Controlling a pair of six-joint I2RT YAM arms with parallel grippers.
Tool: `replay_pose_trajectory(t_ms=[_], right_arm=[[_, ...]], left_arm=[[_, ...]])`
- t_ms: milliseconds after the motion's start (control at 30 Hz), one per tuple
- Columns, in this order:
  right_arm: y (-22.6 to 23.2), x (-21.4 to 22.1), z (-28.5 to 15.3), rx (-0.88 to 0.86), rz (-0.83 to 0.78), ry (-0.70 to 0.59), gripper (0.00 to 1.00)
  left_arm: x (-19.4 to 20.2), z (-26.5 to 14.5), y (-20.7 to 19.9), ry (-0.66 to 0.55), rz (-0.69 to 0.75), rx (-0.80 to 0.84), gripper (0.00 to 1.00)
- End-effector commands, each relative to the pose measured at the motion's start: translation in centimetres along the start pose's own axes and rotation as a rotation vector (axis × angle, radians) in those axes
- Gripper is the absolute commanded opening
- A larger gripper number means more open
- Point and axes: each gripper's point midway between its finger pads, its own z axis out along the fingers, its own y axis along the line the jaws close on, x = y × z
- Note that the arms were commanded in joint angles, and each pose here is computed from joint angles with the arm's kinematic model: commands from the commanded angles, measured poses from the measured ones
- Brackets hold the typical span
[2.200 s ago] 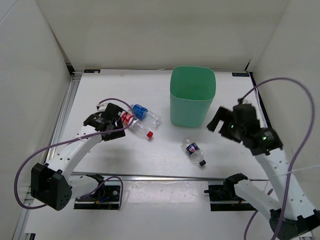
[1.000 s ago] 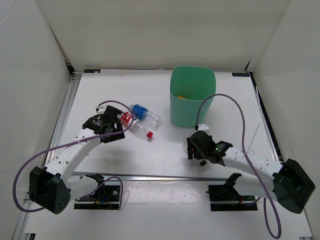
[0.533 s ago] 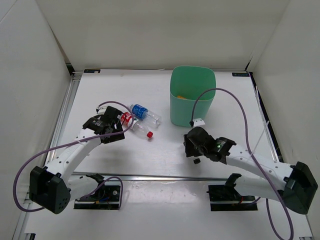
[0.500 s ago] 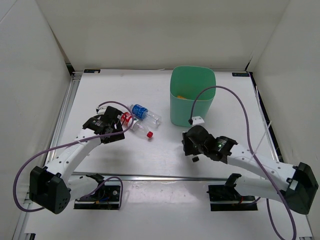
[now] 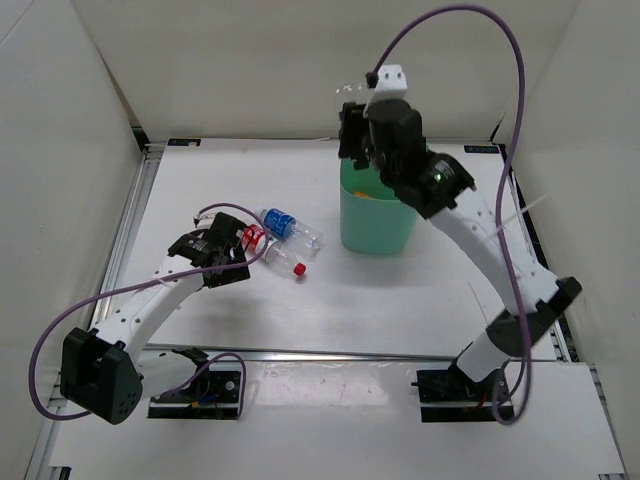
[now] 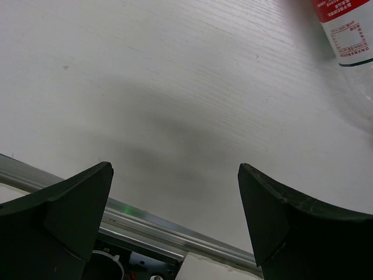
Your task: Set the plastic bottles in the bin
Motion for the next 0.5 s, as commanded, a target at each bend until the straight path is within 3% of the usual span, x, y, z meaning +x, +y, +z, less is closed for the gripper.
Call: replay_pose_trajectory(t_ms=[0, 133, 267, 333, 367, 467], right_arm=[[-6.7, -0.6, 3.7, 0.207, 0.013, 0.041, 0.2], [-10.1, -0.9, 4.6, 0.247, 0.093, 0.077, 0.22], [-11.1, 2.5, 4.7, 0.255, 0.136, 0.153, 0.26], [-11.2, 5.1, 4.6, 0.263, 0.151, 0.207, 0.45], [-11.5, 5.7, 4.9, 0.266, 0.153, 0.218, 0.77], [-11.3, 5.5, 4.0, 0.243, 0.159, 0.217, 0.95]], left_arm=[[-0.3, -0.1, 0.0, -0.027, -0.003, 0.007, 1.0], [-0.4, -0.3, 0.0, -0.033, -0.007, 0.012, 1.0], [-0.6, -0.4, 0.1, -0.045, -0.011, 0.009, 1.0], [-0.5, -0.2, 0.1, -0.039, -0.007, 0.004, 1.0], [-0.5, -0.2, 0.1, -0.039, -0.007, 0.004, 1.0], [-0.4, -0.1, 0.1, -0.032, -0.003, -0.001, 1.0]])
